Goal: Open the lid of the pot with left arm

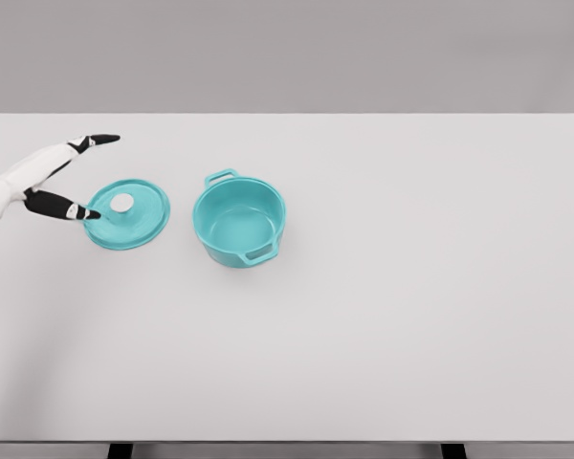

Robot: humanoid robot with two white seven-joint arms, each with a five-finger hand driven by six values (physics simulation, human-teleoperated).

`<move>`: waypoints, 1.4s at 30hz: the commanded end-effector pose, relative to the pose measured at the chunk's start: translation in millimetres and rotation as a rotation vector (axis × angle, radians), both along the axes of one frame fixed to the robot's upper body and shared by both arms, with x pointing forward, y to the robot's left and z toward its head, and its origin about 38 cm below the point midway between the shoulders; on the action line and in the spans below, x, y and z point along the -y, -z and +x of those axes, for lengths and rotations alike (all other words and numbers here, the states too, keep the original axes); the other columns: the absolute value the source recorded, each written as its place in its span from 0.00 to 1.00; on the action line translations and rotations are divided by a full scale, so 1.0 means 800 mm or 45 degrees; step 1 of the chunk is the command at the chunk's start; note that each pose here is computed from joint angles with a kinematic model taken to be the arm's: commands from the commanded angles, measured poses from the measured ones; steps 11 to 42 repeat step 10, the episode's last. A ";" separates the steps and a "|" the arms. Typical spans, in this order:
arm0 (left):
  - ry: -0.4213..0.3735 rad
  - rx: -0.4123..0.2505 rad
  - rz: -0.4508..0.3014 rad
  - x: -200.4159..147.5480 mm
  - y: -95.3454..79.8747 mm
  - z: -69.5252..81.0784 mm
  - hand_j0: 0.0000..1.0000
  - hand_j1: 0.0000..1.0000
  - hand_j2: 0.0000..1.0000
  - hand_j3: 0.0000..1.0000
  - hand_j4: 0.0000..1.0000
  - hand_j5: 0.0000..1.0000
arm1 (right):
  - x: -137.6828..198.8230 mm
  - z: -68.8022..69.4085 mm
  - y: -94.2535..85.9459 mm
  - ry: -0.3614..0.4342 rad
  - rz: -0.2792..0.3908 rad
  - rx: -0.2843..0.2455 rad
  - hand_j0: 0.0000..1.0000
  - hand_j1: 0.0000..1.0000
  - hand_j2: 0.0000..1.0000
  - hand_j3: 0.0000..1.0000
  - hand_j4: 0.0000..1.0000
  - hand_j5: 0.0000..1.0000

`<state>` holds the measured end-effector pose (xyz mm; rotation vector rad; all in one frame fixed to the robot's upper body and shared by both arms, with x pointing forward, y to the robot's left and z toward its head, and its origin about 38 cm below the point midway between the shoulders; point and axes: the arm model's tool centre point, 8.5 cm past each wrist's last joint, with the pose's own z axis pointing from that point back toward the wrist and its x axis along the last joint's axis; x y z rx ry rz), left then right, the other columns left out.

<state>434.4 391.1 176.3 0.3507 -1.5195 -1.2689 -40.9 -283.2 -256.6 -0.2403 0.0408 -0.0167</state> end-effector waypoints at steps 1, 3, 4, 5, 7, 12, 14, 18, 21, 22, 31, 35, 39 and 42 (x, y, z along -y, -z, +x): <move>-0.008 0.030 0.022 -0.014 -0.013 -0.003 1.00 1.00 1.00 1.00 1.00 1.00 | 0.000 0.000 0.000 0.001 0.000 0.000 1.00 1.00 1.00 1.00 1.00 1.00; -0.016 0.025 0.025 -0.018 -0.012 -0.003 1.00 1.00 1.00 1.00 1.00 1.00 | 0.000 0.000 0.000 0.001 0.000 0.000 1.00 1.00 1.00 1.00 1.00 1.00; -0.021 0.025 0.032 -0.021 -0.014 -0.004 1.00 1.00 1.00 1.00 1.00 1.00 | 0.000 0.000 0.000 0.001 0.000 0.000 1.00 1.00 1.00 1.00 1.00 1.00; -0.023 0.025 0.037 -0.023 -0.015 -0.004 1.00 1.00 1.00 1.00 1.00 1.00 | 0.000 0.000 0.000 0.001 0.000 0.000 1.00 1.00 1.00 1.00 1.00 1.00; -0.024 0.023 0.039 -0.024 -0.014 -0.004 1.00 1.00 1.00 1.00 1.00 1.00 | 0.000 0.000 0.000 0.001 0.000 0.000 1.00 1.00 1.00 1.00 1.00 1.00; -0.024 0.021 0.039 -0.024 -0.014 -0.004 1.00 1.00 1.00 1.00 1.00 1.00 | 0.000 0.000 0.000 0.001 0.000 0.000 1.00 1.00 1.00 1.00 1.00 1.00; -0.024 0.021 0.039 -0.024 -0.014 -0.004 1.00 1.00 1.00 1.00 1.00 1.00 | 0.000 0.000 0.000 0.001 0.000 0.000 1.00 1.00 1.00 1.00 1.00 1.00; -0.024 0.021 0.039 -0.024 -0.014 -0.004 1.00 1.00 1.00 1.00 1.00 1.00 | 0.000 0.000 0.000 0.001 0.000 0.000 1.00 1.00 1.00 1.00 1.00 1.00; -0.024 0.021 0.039 -0.024 -0.014 -0.004 1.00 1.00 1.00 1.00 1.00 1.00 | 0.000 0.000 0.000 0.001 0.000 0.000 1.00 1.00 1.00 1.00 1.00 1.00; -0.024 0.021 0.039 -0.024 -0.014 -0.004 1.00 1.00 1.00 1.00 1.00 1.00 | 0.000 0.000 0.000 0.001 0.000 0.000 1.00 1.00 1.00 1.00 1.00 1.00; -0.024 0.021 0.039 -0.024 -0.014 -0.004 1.00 1.00 1.00 1.00 1.00 1.00 | 0.000 0.000 0.000 0.001 0.000 0.000 1.00 1.00 1.00 1.00 1.00 1.00; -0.024 0.021 0.039 -0.024 -0.014 -0.004 1.00 1.00 1.00 1.00 1.00 1.00 | 0.000 0.000 0.000 0.001 0.000 0.000 1.00 1.00 1.00 1.00 1.00 1.00; -0.024 0.021 0.039 -0.024 -0.014 -0.004 1.00 1.00 1.00 1.00 1.00 1.00 | 0.000 0.000 0.000 0.001 0.000 0.000 1.00 1.00 1.00 1.00 1.00 1.00; -0.024 0.021 0.039 -0.024 -0.014 -0.004 1.00 1.00 1.00 1.00 1.00 1.00 | 0.000 0.000 0.000 0.001 0.000 0.000 1.00 1.00 1.00 1.00 1.00 1.00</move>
